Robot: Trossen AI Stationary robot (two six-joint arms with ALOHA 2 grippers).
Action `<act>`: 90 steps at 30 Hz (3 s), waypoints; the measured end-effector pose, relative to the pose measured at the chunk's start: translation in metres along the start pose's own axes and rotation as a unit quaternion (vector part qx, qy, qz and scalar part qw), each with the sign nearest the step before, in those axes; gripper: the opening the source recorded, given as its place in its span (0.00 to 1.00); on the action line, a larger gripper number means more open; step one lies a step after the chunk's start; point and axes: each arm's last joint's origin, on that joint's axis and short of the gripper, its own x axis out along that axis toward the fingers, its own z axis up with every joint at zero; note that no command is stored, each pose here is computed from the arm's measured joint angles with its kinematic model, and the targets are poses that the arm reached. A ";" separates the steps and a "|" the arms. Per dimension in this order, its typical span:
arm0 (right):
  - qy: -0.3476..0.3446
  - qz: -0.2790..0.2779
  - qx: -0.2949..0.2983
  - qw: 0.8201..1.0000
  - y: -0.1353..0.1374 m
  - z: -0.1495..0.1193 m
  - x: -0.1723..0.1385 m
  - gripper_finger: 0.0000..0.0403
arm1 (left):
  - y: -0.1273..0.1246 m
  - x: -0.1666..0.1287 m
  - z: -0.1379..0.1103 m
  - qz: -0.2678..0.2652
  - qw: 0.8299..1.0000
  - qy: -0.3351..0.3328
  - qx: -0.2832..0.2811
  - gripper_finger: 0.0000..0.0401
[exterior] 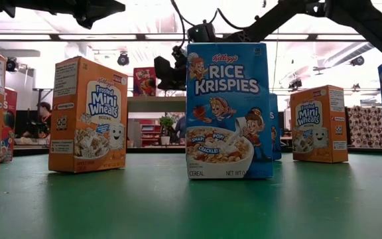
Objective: Stack cereal on shelf
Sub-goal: Put the top middle red cereal box on the shelf, then put the bottom left orange cereal box on the shelf
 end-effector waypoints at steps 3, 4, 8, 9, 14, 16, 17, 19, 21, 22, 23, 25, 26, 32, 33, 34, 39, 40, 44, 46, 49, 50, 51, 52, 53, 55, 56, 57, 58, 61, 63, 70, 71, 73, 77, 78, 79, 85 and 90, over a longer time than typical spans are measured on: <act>0.001 -0.009 0.002 1.000 0.000 0.000 0.000 0.03 | 0.000 0.000 0.000 0.000 1.000 0.000 0.001 0.00; 0.005 -0.010 0.004 1.000 0.000 0.000 -0.001 0.03 | 0.000 0.000 0.000 0.000 1.000 0.000 0.002 0.00; 0.030 -0.007 0.007 1.000 0.006 -0.001 -0.005 0.03 | 0.000 0.000 0.000 0.000 1.000 0.001 0.002 0.00; 0.036 -0.005 0.005 0.999 0.008 -0.002 -0.005 0.03 | 0.000 0.000 0.000 0.000 1.000 0.001 0.002 0.00; 0.037 0.004 0.000 0.999 0.017 -0.009 -0.002 0.03 | 0.000 0.000 0.000 -0.001 1.000 0.001 0.002 0.00; 0.029 0.004 0.001 1.000 0.017 -0.010 -0.001 0.03 | 0.000 0.000 0.000 0.000 1.000 0.000 0.002 0.00; 0.029 0.004 0.001 1.000 0.016 -0.010 -0.001 0.03 | 0.000 0.000 0.000 0.000 1.000 0.000 0.002 0.00; 0.031 0.003 0.003 1.000 0.016 -0.010 -0.001 0.03 | 0.000 0.000 0.000 0.000 1.000 0.000 0.002 0.00; 0.037 0.002 0.001 0.999 0.016 -0.010 -0.001 0.03 | 0.000 0.000 0.000 0.000 1.000 0.000 0.002 0.00; 0.040 0.002 -0.002 0.999 0.016 -0.009 -0.003 0.03 | 0.000 0.000 0.000 0.000 1.000 0.000 0.002 0.00; 0.041 0.004 -0.006 0.999 0.017 -0.006 -0.005 0.03 | 0.000 0.000 0.000 0.000 1.000 0.000 0.002 0.00; 0.046 0.007 -0.007 0.999 0.020 0.004 -0.013 0.03 | 0.000 0.000 0.000 0.000 1.000 0.000 0.002 0.00; 0.051 0.010 -0.009 0.999 0.022 0.009 -0.018 0.03 | 0.000 0.000 0.000 0.000 1.000 0.000 0.002 0.00; 0.114 0.042 -0.054 0.991 0.048 0.037 -0.060 0.03 | 0.000 0.000 0.000 0.000 1.000 0.001 -0.009 0.00; 0.125 0.048 -0.064 0.989 0.053 0.042 -0.069 0.03 | 0.000 0.000 0.000 -0.001 1.000 0.002 -0.010 0.00; 0.133 0.055 -0.075 0.987 0.059 0.046 -0.077 0.03 | 0.000 0.000 -0.001 -0.001 1.000 0.004 -0.011 0.00; 0.136 0.090 -0.111 0.980 0.087 0.043 -0.119 0.03 | -0.001 0.001 -0.003 -0.003 1.000 0.012 -0.028 0.00; 0.136 0.094 -0.117 0.979 0.091 0.040 -0.128 0.03 | -0.001 0.001 -0.003 -0.003 0.999 0.013 -0.033 0.00; 0.105 0.121 -0.135 0.978 0.104 0.030 -0.166 0.03 | -0.002 0.003 -0.005 -0.004 0.998 0.020 -0.058 0.00; 0.087 0.134 -0.139 0.977 0.106 0.023 -0.183 0.03 | -0.002 0.004 -0.006 -0.005 0.997 0.028 -0.078 0.00; 0.071 0.150 -0.159 0.973 0.105 0.011 -0.204 0.03 | -0.004 0.007 -0.011 -0.007 0.993 0.050 -0.108 0.00; 0.061 0.154 -0.161 0.973 0.104 0.009 -0.210 0.03 | -0.005 0.008 -0.014 -0.007 0.990 0.062 -0.123 0.00; 0.050 0.157 -0.164 0.973 0.102 0.006 -0.216 0.03 | -0.005 0.009 -0.016 -0.007 0.987 0.071 -0.141 0.00; 0.040 0.160 -0.166 0.972 0.100 0.004 -0.222 0.03 | -0.006 0.011 -0.018 -0.006 0.984 0.081 -0.160 0.00; 0.030 0.161 -0.168 0.972 0.097 0.001 -0.227 0.03 | -0.007 0.012 -0.020 -0.005 0.980 0.090 -0.179 0.00; 0.016 0.161 -0.173 0.971 0.092 -0.006 -0.235 0.03 | -0.009 0.014 -0.024 -0.006 0.970 0.107 -0.217 0.00; 0.012 0.161 -0.178 0.971 0.089 -0.010 -0.239 0.03 | -0.010 0.015 -0.025 -0.008 0.965 0.113 -0.236 0.00; 0.005 0.160 -0.180 0.970 0.086 -0.013 -0.243 0.03 | -0.011 0.016 -0.027 -0.015 0.960 0.120 -0.254 0.00; -0.007 0.160 -0.184 0.970 0.084 -0.014 -0.246 0.03 | -0.013 0.018 -0.028 -0.022 0.954 0.124 -0.272 0.00; -0.043 0.159 -0.197 0.966 0.078 -0.015 -0.256 0.03 | -0.017 0.023 -0.025 -0.043 0.936 0.141 -0.319 0.00; -0.059 0.160 -0.209 0.963 0.075 -0.017 -0.262 0.03 | -0.020 0.029 -0.020 -0.053 0.925 0.155 -0.342 0.00; -0.112 0.190 -0.227 0.949 0.067 -0.014 -0.281 0.03 | -0.037 0.048 0.008 -0.057 0.874 0.287 -0.388 0.00; -0.113 0.189 -0.229 0.948 0.066 -0.015 -0.283 0.03 | -0.040 0.051 0.012 -0.054 0.865 0.306 -0.395 0.00; -0.116 0.187 -0.231 0.948 0.063 -0.017 -0.288 0.03 | -0.046 0.057 0.019 -0.043 0.842 0.344 -0.414 0.00; -0.124 0.188 -0.227 0.948 0.055 -0.024 -0.299 0.03 | -0.062 0.067 0.029 -0.027 0.786 0.424 -0.450 0.00; -0.126 0.187 -0.227 0.947 0.054 -0.026 -0.302 0.03 | -0.067 0.069 0.030 -0.025 0.768 0.444 -0.462 0.00; -0.133 0.186 -0.226 0.947 0.052 -0.027 -0.304 0.03 | -0.072 0.072 0.031 -0.021 0.750 0.462 -0.473 0.00; -0.156 0.181 -0.220 0.946 0.044 -0.027 -0.318 0.03 | -0.102 0.087 0.028 0.001 0.674 0.535 -0.510 0.02; -0.162 0.179 -0.220 0.945 0.041 -0.028 -0.324 0.03 | -0.121 0.097 0.022 0.022 0.638 0.575 -0.512 0.13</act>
